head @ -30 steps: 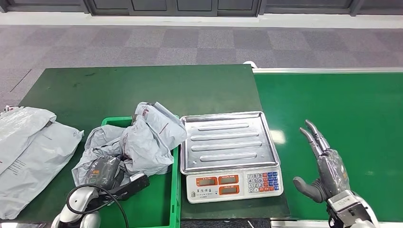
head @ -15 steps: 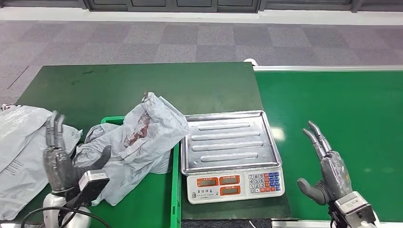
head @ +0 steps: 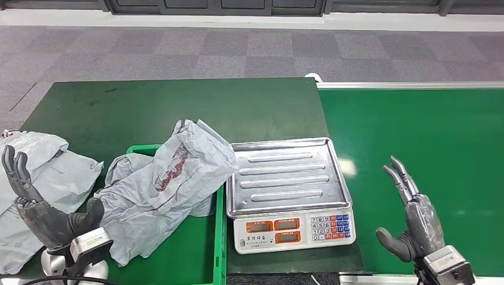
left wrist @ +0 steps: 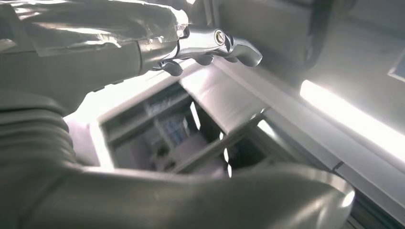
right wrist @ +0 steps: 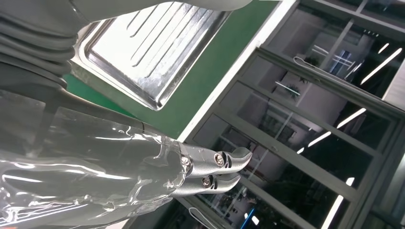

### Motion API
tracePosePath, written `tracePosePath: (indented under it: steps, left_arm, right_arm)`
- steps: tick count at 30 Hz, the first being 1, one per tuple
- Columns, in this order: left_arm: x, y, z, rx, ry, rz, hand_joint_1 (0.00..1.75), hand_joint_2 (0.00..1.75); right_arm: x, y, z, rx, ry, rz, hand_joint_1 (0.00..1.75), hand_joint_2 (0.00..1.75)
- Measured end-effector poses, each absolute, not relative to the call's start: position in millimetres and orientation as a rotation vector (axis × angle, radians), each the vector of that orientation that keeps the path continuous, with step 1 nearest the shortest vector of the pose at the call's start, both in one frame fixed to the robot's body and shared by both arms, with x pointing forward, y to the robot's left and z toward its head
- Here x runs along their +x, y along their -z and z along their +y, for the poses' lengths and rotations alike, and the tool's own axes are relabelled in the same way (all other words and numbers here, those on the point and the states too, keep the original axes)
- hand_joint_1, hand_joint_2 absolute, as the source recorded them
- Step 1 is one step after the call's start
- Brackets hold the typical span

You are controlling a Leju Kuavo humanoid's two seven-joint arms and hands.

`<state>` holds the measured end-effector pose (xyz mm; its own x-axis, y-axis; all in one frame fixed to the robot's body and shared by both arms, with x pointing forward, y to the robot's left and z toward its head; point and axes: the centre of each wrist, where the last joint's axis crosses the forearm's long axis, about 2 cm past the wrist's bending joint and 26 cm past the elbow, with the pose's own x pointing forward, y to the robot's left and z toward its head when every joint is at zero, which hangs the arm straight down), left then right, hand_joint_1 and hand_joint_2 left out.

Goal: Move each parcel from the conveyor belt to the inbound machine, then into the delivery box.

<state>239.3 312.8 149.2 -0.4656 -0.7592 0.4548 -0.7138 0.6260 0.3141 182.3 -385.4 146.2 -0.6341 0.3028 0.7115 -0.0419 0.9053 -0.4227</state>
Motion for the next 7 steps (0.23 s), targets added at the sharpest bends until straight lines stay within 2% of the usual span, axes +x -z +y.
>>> tracePosePath:
  steps: [1, 2, 5, 7]
  left_arm:
    - [240, -149, 311, 1.056, 0.066, -2.298, 0.00, 1.31]
    - [243, -148, 308, 0.903, 0.024, -2.315, 0.00, 1.75]
    - [257, -146, 287, 0.283, -0.008, -2.360, 0.00, 1.75]
    - [267, -143, 272, -0.001, 0.029, -2.354, 0.00, 1.75]
  right_arm:
    - [183, -146, -386, -0.185, -0.508, -2.208, 0.00, 0.00]
    - [184, -147, -386, -0.182, -0.499, -2.213, 0.00, 0.44]
    - [196, -147, -388, -0.158, -0.432, -2.241, 0.00, 1.75]
    - [207, -145, -389, -0.159, -0.370, -2.253, 0.00, 1.75]
